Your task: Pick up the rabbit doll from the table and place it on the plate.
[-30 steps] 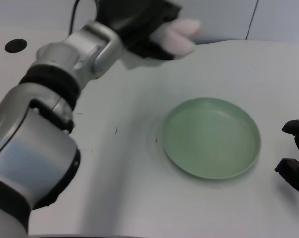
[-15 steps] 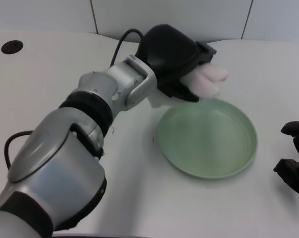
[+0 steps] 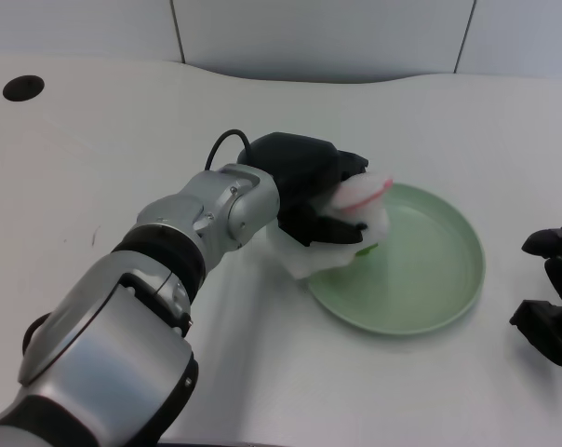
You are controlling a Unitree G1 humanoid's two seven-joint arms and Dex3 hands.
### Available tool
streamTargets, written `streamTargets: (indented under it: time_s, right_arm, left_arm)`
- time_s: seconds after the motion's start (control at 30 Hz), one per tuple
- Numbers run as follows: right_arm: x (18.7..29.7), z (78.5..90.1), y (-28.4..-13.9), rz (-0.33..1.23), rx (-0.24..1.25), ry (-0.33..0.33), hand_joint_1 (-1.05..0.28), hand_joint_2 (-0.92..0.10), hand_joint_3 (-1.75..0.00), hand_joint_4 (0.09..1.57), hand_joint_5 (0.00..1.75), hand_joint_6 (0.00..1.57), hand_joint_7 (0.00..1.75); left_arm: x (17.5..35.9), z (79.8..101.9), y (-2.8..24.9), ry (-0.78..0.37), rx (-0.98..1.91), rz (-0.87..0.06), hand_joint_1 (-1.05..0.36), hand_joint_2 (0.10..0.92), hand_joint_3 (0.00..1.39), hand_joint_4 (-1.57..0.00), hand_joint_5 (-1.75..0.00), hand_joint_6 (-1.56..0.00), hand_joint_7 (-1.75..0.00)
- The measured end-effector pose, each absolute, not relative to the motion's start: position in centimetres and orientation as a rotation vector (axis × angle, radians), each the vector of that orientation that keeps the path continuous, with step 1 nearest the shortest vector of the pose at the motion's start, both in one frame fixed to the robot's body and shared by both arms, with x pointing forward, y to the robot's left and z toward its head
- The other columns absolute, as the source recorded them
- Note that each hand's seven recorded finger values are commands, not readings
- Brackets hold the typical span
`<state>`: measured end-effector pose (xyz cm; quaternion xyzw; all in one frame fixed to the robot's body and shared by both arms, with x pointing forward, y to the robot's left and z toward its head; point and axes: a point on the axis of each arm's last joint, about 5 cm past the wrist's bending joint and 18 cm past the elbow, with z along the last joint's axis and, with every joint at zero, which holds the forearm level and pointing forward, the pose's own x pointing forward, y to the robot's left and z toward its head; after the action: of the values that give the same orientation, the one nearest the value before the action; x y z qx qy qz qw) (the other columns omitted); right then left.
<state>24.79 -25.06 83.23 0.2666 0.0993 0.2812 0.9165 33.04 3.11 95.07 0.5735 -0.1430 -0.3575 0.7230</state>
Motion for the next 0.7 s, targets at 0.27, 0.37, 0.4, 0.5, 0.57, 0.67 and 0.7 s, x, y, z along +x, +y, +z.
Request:
streamTargets:
  time_s: [0.27,0.37,0.4,0.5,0.57,0.67,0.7]
  right_arm:
    - [24.84,83.31,-25.05,0.581,0.535,0.197,-0.54,-0.92,-0.2,1.36,1.75,1.07,1.75]
    - [24.82,83.32,-25.08,0.581,0.528,0.192,-0.53,-0.92,-0.23,1.35,1.75,1.07,1.75]
    - [24.82,83.33,-25.08,0.581,0.528,0.192,-0.53,-0.92,-0.23,1.35,1.75,1.07,1.75]
    - [24.84,83.35,-25.07,0.582,0.526,0.191,-0.53,-0.92,-0.23,1.35,1.75,1.07,1.75]
    - [24.84,83.35,-25.07,0.583,0.526,0.191,-0.53,-0.92,-0.23,1.35,1.75,1.07,1.75]
    - [24.85,83.36,-25.04,0.582,0.524,0.192,-0.53,-0.92,-0.23,1.37,1.75,1.09,1.75]
    - [24.86,83.36,-25.03,0.583,0.521,0.189,-0.53,-0.92,-0.23,1.38,1.75,1.1,1.75]
  left_arm:
    - [33.03,95.43,2.76,-0.312,1.197,-0.807,-1.05,0.921,0.91,0.0,0.0,0.0,0.0]
    - [33.05,95.48,2.79,-0.316,1.193,-0.804,-1.05,0.921,0.91,0.0,0.0,0.0,0.0]
    - [33.06,95.49,2.82,-0.316,1.192,-0.803,-1.05,0.921,0.91,0.0,0.0,0.0,0.0]
    - [33.14,95.52,2.99,-0.314,1.191,-0.796,-1.05,0.921,0.9,0.0,0.0,0.0,0.0]
    - [33.16,95.53,3.05,-0.313,1.192,-0.793,-1.05,0.921,0.9,0.0,0.0,0.0,0.0]
    - [33.17,95.54,3.07,-0.316,1.19,-0.788,-1.05,0.921,0.9,0.0,0.0,0.0,0.0]
    - [33.18,95.54,3.08,-0.316,1.19,-0.787,-1.05,0.921,0.89,0.0,0.0,0.0,0.0]
